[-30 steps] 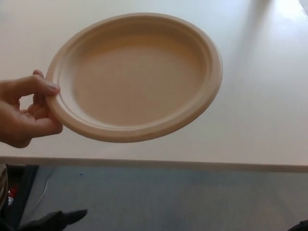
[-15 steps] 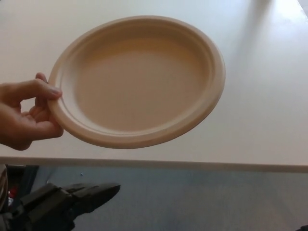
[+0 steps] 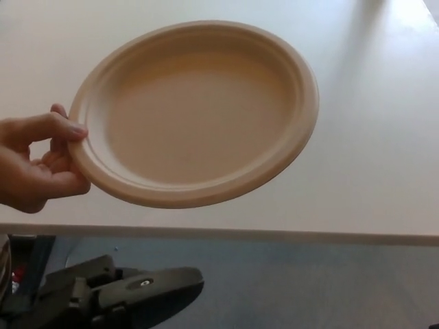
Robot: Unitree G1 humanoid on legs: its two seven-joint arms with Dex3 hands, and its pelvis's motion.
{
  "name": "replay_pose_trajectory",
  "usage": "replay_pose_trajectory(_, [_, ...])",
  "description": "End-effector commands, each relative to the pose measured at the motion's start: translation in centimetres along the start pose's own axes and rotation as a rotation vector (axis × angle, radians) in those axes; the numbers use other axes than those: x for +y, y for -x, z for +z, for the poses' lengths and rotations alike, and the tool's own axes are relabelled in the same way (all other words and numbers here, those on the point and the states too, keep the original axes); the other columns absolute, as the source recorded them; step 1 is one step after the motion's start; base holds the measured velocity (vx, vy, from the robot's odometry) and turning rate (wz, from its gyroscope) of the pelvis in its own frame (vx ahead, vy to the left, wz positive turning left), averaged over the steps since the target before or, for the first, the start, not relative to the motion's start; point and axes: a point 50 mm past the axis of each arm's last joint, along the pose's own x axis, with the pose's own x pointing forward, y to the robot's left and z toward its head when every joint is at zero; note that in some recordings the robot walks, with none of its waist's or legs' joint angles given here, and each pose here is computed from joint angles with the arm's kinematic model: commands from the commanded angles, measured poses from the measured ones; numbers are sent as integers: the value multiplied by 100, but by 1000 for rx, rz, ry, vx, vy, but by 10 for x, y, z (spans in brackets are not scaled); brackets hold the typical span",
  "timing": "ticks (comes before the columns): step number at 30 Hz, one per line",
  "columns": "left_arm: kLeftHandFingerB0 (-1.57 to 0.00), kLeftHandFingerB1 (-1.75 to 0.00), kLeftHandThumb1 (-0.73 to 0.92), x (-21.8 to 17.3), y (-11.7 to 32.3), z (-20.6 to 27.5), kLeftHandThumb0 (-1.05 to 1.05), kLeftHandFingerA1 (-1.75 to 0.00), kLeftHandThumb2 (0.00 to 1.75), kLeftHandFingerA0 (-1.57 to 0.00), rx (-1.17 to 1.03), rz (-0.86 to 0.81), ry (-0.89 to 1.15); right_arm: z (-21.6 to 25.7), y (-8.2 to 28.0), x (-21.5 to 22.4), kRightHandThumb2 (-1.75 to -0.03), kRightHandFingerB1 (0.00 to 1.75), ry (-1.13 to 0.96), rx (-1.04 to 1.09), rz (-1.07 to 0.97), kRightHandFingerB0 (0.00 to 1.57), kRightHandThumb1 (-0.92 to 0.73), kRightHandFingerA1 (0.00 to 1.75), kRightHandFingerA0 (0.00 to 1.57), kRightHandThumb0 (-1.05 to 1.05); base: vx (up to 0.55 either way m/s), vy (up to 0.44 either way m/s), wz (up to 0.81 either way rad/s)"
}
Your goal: A person passes a plate to the robot and the robot grabs it with its left hand and places it at the centre of the table infront of it
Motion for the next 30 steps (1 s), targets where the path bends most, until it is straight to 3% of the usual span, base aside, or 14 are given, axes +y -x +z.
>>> replay_pose_trajectory(1, [-31, -32, 47, 28, -30, 11, -48, -32, 55, -26, -296, 170, -306, -18, 5, 0, -65, 42, 15, 50, 27, 33, -83, 63, 68, -64, 0, 0, 0])
replay_pose_trajectory(2, [-29, -32, 48, 32, -32, 10, -65, -33, 56, -24, -272, 156, -435, -17, 4, -1, -64, 42, -3, 51, 21, 32, -80, 63, 68, -65, 0, 0, 0])
replay_pose_trajectory(5, [-29, -32, 47, 36, -36, 6, -66, -34, 55, -24, -251, 140, -533, -17, 4, -1, -64, 41, -11, 52, 16, 31, -80, 62, 68, -65, 0, 0, 0])
replay_pose_trajectory(7, [-20, -30, 48, 40, -47, -4, -70, -35, 56, -16, -185, 75, -622, -16, 4, -1, -64, 41, -22, 51, 7, 30, -77, 63, 68, -65, 0, 0, 0])
replay_pose_trajectory(8, [0, -48, 22, 41, -51, -9, -37, -51, 86, -1, -162, 33, -698, -15, 4, -2, -64, 43, -4, 47, 14, 33, -82, 62, 68, -64, 0, 0, 0])
replay_pose_trajectory(9, [0, -48, 22, 41, -52, -10, -37, -51, 86, -1, -157, 23, -718, -14, 4, -2, -64, 43, 2, 45, 16, 33, -82, 62, 68, -64, 0, 0, 0])
replay_pose_trajectory(10, [-4, -36, 46, 40, -55, -14, -73, -38, 84, -4, -129, -12, -764, -14, 4, -2, -64, 43, -9, 42, 18, 31, -78, 65, 68, -64, 0, 0, 0])
replay_pose_trajectory(15, [-3, -32, 45, 37, -68, -27, -73, -32, 87, -4, -83, -87, -900, -12, 4, -3, -65, 44, 22, 31, 21, 35, -83, 60, 65, -63, 0, 0, 0])
replay_pose_trajectory(16, [-9, -29, 51, 36, -69, -29, -82, -20, 87, -10, -74, -95, -909, -11, 4, -3, -64, 43, 26, 32, 18, 36, -83, 60, 67, -64, 0, 0, 0])
replay_pose_trajectory(20, [-2, -36, 43, 32, -75, -37, -72, -26, 87, -2, -49, -125, -942, -11, 4, -4, -64, 43, 13, 29, 16, 33, -79, 62, 66, -63, 0, 0, 0])
replay_pose_trajectory(26, [-3, -37, 45, 29, -81, -46, -74, -31, 86, -3, -5, -180, -985, -8, 4, -7, -64, 41, -10, 21, 1, 30, -77, 62, 63, -65, 0, 0, 0])
replay_pose_trajectory(28, [-2, -37, 54, 27, -81, -48, -84, -36, 88, -6, 17, -212, -988, -7, 3, -8, -63, 42, -24, 23, 3, 30, -77, 65, 64, -65, 0, 0, 0])
replay_pose_trajectory(29, [-11, -30, 54, 26, -81, -49, -82, -30, 57, -13, 24, -221, -993, -7, 3, -8, -63, 42, -26, 24, 1, 31, -76, 64, 66, -65, 0, 0, 0])
replay_pose_trajectory(30, [-11, -30, 54, 25, -81, -50, -82, -30, 57, -13, 29, -228, -998, -7, 3, -8, -63, 42, -26, 26, -1, 31, -76, 64, 66, -65, 0, 0, 0])
